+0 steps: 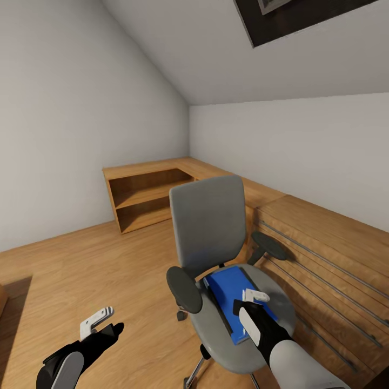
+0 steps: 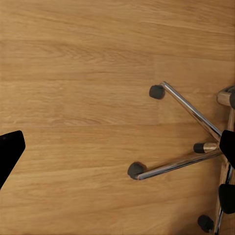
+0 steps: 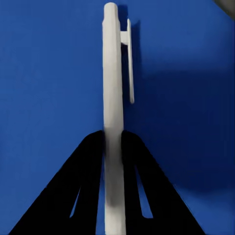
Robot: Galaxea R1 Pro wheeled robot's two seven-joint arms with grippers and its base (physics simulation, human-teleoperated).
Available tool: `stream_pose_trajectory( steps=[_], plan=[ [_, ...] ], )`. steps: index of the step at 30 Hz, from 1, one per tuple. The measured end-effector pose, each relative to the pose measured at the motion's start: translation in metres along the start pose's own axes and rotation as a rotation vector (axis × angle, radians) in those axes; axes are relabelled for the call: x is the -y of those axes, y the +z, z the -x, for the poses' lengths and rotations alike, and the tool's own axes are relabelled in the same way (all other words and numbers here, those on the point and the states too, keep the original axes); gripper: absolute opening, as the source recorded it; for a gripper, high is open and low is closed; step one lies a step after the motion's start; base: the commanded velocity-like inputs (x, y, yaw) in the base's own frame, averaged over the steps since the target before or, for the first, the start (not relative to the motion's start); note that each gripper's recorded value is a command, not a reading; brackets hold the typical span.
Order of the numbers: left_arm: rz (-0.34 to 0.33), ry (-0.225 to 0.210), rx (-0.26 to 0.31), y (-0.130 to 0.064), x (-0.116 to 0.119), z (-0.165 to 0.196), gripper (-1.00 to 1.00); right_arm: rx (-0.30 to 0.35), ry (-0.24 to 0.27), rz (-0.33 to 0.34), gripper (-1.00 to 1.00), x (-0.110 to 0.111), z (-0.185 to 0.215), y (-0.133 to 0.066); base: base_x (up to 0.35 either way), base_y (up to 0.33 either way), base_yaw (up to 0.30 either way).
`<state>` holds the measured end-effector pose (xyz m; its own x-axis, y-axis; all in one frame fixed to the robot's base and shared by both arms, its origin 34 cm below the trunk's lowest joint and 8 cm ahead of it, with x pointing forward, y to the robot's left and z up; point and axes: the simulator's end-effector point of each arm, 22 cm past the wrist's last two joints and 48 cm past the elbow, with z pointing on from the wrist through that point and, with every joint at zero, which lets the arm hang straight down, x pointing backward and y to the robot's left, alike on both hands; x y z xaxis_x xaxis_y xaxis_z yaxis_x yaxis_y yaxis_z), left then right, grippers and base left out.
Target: In the bedroom, organize the workspace by keeping the computer under the desk, ensuring the monitor is on the desk, placing the keyboard on the desk next to the monitor, placing the mouse on the desk next to the keyboard, moving the folder from the swivel chair onto the desk next to the mouse, stacking the notebook on top of the folder with the pen on top of the notebook, and positioning the swivel chair next to the desk.
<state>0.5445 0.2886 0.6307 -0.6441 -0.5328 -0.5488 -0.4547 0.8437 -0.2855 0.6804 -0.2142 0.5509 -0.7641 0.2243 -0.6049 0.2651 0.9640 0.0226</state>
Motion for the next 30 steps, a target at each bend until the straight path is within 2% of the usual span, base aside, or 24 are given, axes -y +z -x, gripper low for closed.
stream_pose_trajectory(
  steps=[14, 24, 30],
  plan=[
    [0.0, 0.0, 0.001, 0.0, 0.0, 0.0, 1.0, -0.001, 0.003, 0.003, -1.0, 0.0, 0.0, 0.0, 0.0, 0.0, 0.0],
    [0.0, -0.001, 0.001, -0.014, 0.007, 0.013, 1.0, -0.032, 0.015, 0.001, -1.0, 0.0, 0.0, -0.011, 0.0, 0.0, 0.0],
    [0.0, -0.001, 0.001, -0.022, 0.011, 0.02, 1.0, -0.002, 0.024, 0.007, -1.0, -0.002, 0.023, -0.022, -0.068, -0.016, 0.0]
  ],
)
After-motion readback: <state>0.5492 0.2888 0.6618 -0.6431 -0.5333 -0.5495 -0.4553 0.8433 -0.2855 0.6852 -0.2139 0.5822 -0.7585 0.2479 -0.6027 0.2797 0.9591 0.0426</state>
